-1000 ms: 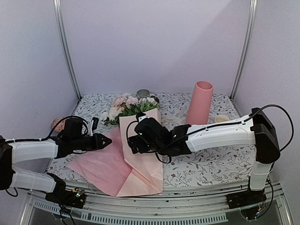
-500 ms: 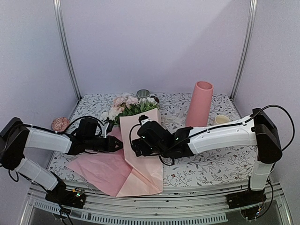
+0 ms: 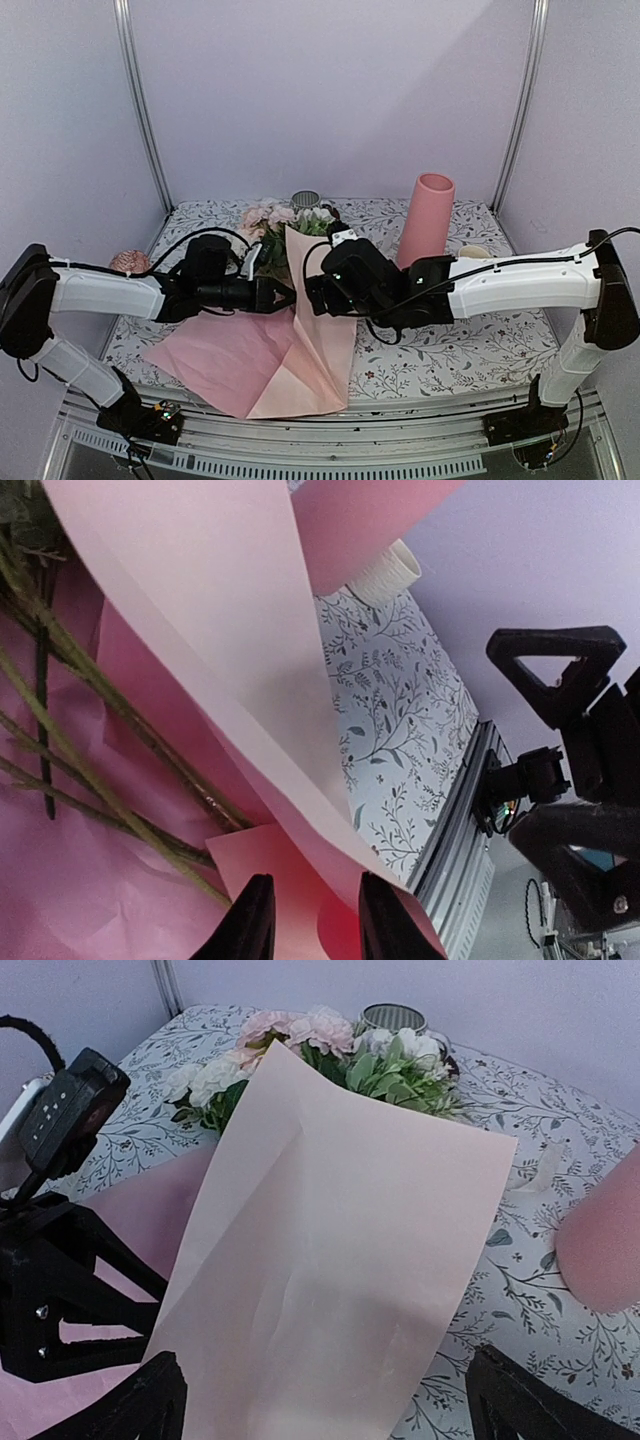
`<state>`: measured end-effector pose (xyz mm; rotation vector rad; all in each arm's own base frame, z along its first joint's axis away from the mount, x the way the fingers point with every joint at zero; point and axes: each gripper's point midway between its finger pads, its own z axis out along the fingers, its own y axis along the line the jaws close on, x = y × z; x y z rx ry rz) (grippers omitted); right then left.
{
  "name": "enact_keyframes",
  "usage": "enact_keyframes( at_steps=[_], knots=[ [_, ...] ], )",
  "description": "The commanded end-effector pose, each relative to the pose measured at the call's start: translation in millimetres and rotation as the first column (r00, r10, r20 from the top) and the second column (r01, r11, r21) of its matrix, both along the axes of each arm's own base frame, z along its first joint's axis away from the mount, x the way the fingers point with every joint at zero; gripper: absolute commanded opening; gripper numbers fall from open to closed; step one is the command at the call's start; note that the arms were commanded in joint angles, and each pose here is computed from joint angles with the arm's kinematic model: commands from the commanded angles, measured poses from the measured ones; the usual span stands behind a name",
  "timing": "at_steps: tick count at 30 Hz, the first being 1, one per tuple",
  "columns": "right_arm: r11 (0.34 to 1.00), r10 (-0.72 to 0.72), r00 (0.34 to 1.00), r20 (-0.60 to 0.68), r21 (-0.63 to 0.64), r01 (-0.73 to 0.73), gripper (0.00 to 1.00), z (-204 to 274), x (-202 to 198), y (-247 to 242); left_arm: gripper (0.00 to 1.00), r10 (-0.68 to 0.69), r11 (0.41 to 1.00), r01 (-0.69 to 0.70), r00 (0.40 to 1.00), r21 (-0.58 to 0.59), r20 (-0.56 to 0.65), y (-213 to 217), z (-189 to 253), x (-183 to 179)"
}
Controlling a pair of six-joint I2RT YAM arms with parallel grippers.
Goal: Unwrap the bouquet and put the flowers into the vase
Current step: Unfold the two-thirds folded wrapping paper from the folded wrapping paper.
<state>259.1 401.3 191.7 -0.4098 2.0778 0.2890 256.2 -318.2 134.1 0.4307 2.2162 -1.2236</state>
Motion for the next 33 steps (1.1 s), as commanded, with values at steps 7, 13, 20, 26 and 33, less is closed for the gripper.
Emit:
enact_keyframes(
  at_steps=[7, 13, 20, 26, 33],
  knots=[
    [0.974, -0.200, 0.979, 0.035, -0.103, 0.202, 0.99, 33.4, 7.5, -85.4, 0.32, -0.109, 0.994, 0.110, 0.992, -0.001, 0.056, -60.8, 12.5, -17.0],
    [0.969, -0.242, 0.969, 0.046, -0.037, 0.244, 0.99, 61.4, 6.7, -121.5, 0.32, -0.165, 0.986, 0.165, 0.985, 0.003, 0.060, -95.4, 7.3, -30.2],
    [0.977, -0.212, 0.975, 0.059, 0.040, 0.210, 0.99, 93.0, -2.7, -152.9, 0.35, -0.269, 0.963, 0.268, 0.962, 0.022, 0.043, -145.1, -8.9, -53.1],
    [0.978, -0.179, 0.984, 0.021, 0.110, 0.176, 0.99, 90.9, -7.4, -165.0, 0.38, -0.347, 0.936, 0.347, 0.938, 0.048, -0.007, -177.8, -36.3, -73.4],
    [0.980, -0.142, 0.988, -0.057, 0.131, 0.149, 0.99, 66.1, -6.1, -160.7, 0.44, -0.338, 0.940, 0.336, 0.940, 0.057, 0.034, -177.0, -21.6, -73.7]
  ],
)
